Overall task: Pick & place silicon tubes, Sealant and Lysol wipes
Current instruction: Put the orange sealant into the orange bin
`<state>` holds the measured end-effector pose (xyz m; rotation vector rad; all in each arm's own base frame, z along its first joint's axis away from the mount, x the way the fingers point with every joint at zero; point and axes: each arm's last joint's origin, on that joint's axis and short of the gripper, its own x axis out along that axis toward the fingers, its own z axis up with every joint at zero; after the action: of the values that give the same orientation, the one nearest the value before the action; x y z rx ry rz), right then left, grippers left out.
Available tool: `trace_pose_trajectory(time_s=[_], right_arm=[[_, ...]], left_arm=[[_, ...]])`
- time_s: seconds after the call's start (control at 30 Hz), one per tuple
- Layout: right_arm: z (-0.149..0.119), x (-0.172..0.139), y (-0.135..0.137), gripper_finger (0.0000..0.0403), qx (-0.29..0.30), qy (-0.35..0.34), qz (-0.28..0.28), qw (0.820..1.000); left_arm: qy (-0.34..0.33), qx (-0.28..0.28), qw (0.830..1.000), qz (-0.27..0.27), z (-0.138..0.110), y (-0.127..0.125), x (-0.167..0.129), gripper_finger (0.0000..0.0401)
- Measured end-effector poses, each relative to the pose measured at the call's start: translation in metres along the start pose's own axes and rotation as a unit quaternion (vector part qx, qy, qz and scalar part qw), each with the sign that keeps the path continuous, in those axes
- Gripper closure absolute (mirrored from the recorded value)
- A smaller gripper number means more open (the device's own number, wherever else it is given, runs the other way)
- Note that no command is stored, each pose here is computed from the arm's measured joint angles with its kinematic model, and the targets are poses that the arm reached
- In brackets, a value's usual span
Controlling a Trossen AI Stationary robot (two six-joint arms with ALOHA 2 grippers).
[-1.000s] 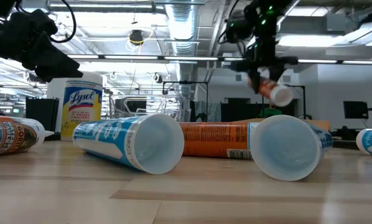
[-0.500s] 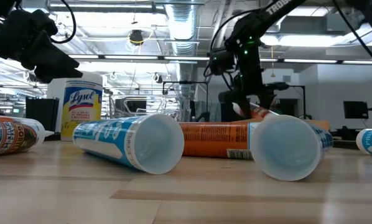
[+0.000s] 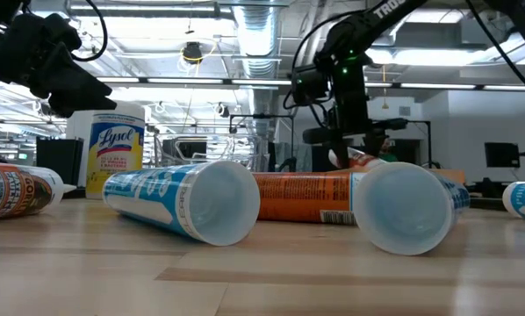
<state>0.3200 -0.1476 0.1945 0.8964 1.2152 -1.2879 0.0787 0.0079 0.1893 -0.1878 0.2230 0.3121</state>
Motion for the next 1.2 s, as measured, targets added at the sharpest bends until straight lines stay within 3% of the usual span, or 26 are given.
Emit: trace_pose_trajectory(time_s=[0.47, 1.2], right_arm=[[-0.005, -0.002, 0.006, 0.017, -0.011, -0.007, 0.013, 1.0], [-0.01, -0.005, 0.017, 0.0168, -0.03, -0.017, 0.051, 0.998]], left_arm=[[0.0, 0.0, 1.0, 0.0, 0.0, 0.0, 0.0, 0.017], [0.0, 0.0, 1.0, 0.0, 0.0, 0.0, 0.0, 0.017]])
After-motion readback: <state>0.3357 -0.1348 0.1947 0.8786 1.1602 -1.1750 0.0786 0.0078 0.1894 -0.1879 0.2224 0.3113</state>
